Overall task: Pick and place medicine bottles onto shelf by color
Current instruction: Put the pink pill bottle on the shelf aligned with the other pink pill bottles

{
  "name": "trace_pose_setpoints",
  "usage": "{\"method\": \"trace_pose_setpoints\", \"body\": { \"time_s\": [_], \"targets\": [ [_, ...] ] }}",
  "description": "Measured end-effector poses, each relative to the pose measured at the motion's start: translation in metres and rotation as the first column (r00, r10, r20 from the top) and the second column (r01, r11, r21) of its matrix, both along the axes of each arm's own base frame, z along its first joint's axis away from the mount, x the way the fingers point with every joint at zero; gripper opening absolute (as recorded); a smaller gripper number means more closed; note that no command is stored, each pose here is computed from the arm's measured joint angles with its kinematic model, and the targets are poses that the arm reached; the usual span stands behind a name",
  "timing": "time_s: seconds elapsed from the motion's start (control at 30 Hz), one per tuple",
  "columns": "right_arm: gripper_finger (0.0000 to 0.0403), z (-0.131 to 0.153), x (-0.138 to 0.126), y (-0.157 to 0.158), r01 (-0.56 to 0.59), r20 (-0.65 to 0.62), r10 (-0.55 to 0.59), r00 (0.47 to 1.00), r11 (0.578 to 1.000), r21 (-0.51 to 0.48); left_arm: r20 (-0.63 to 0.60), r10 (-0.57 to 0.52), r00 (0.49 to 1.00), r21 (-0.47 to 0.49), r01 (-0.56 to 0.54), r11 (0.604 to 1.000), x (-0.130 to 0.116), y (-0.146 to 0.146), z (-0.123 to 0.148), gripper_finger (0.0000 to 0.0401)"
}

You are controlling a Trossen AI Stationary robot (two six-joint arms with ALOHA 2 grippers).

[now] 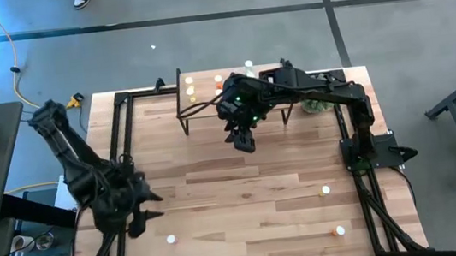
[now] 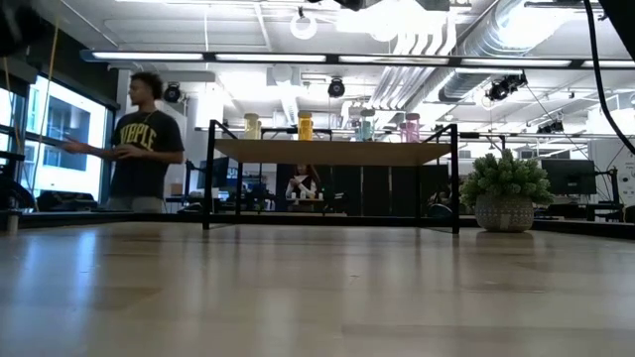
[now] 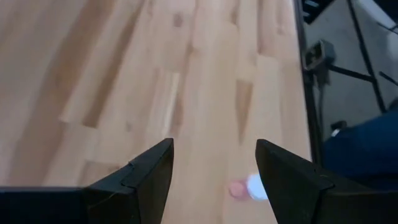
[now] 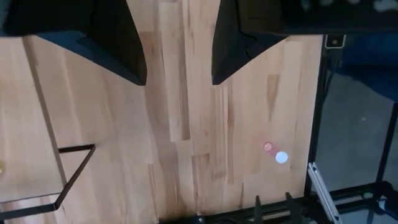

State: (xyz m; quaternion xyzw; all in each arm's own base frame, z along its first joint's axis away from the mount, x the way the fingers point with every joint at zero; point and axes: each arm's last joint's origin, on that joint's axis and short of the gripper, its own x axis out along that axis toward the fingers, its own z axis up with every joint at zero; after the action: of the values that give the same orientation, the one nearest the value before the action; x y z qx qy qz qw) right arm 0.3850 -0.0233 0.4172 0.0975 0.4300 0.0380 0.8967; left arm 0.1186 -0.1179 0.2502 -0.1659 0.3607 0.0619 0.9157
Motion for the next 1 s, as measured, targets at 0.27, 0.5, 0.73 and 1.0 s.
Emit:
{"method": "trace_pose_setpoints", "body": {
  "time_s": [0.27,0.5,0.73,1.0],
  "targets": [
    [0.0171,0.0,0.0,0.0,0.024,-0.002,-0.024,1.0,1.0,0.019,-0.045,-0.055,0.998,-0.052,0.052,0.997,-0.011,-0.034,-0.029,0.0216],
    [0.0171,0.0,0.0,0.0,0.036,-0.003,-0.036,0.999,0.999,0.029,-0.076,-0.066,0.995,-0.055,0.062,0.997,-0.012,-0.064,-0.054,0.0216],
    [0.0171,0.0,0.0,0.0,0.035,-0.002,-0.035,0.999,0.999,0.029,-0.072,-0.027,0.997,-0.095,0.02,0.995,-0.005,-0.09,-0.081,0.0216],
    [0.0171,0.0,0.0,0.0,0.031,0.0,-0.031,1.0,0.999,0.025,-0.059,0.066,0.996,-0.119,-0.072,0.99,0.004,-0.106,-0.111,0.0216]
  ]
}}
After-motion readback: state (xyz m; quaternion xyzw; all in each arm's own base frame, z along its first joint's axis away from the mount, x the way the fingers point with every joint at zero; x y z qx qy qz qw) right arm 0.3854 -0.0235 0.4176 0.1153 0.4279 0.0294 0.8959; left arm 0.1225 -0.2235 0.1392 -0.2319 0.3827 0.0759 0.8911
